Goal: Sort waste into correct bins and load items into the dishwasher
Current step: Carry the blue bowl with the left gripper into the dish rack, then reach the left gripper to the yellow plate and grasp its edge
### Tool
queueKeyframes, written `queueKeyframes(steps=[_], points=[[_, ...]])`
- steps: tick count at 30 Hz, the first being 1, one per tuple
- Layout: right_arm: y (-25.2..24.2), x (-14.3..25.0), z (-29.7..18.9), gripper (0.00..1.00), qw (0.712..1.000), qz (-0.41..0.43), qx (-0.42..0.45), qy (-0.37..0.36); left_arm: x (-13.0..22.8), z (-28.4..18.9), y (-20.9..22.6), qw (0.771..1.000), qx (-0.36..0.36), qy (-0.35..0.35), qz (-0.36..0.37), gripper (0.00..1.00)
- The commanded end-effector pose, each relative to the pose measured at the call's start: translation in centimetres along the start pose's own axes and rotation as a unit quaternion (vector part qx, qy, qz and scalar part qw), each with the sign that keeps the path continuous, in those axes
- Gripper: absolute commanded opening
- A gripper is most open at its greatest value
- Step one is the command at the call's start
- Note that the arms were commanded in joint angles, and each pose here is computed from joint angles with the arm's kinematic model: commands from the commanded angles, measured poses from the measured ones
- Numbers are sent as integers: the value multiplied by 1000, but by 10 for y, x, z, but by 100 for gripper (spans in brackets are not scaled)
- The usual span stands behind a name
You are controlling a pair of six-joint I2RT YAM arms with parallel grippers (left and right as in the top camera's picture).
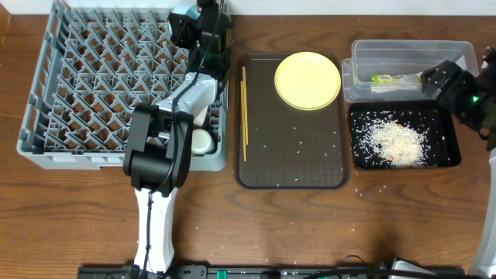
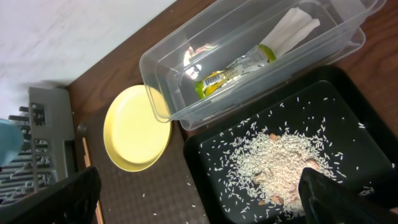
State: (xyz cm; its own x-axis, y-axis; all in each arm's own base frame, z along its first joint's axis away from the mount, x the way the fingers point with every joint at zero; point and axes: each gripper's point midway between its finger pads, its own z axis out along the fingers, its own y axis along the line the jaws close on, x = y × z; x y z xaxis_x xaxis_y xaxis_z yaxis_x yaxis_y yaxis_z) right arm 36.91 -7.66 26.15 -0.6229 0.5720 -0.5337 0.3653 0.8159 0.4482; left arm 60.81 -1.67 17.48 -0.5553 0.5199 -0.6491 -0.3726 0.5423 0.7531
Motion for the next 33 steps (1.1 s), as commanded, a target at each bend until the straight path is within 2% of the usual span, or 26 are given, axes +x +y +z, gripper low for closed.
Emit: queueKeyframes(steps=[1,10,18,21,25,29,33], points=[[2,-5,-3,99,1000,1,-2,-6,5,4,-1,1000,-11,9,5,7],[2,-5,-3,99,1000,1,-2,-6,-5,-21,-14,1000,-11,6,13,9],[2,-5,-3,99,1000,1,-2,-6,3,-45,-16,997,-41,42,45,17],[2,-5,-3,99,1000,1,-2,-6,14,-47,-21,995,-37,61,69,36],[2,-5,-3,99,1000,1,-2,-6,22,-50,-27,994,-29,72,82,55],[2,-5,-3,99,1000,1,-2,-6,17,-54,-30,995,-22,63,75,69],[2,-5,-3,99,1000,1,-2,-6,0,-64,-41,997,11,33,67,75]])
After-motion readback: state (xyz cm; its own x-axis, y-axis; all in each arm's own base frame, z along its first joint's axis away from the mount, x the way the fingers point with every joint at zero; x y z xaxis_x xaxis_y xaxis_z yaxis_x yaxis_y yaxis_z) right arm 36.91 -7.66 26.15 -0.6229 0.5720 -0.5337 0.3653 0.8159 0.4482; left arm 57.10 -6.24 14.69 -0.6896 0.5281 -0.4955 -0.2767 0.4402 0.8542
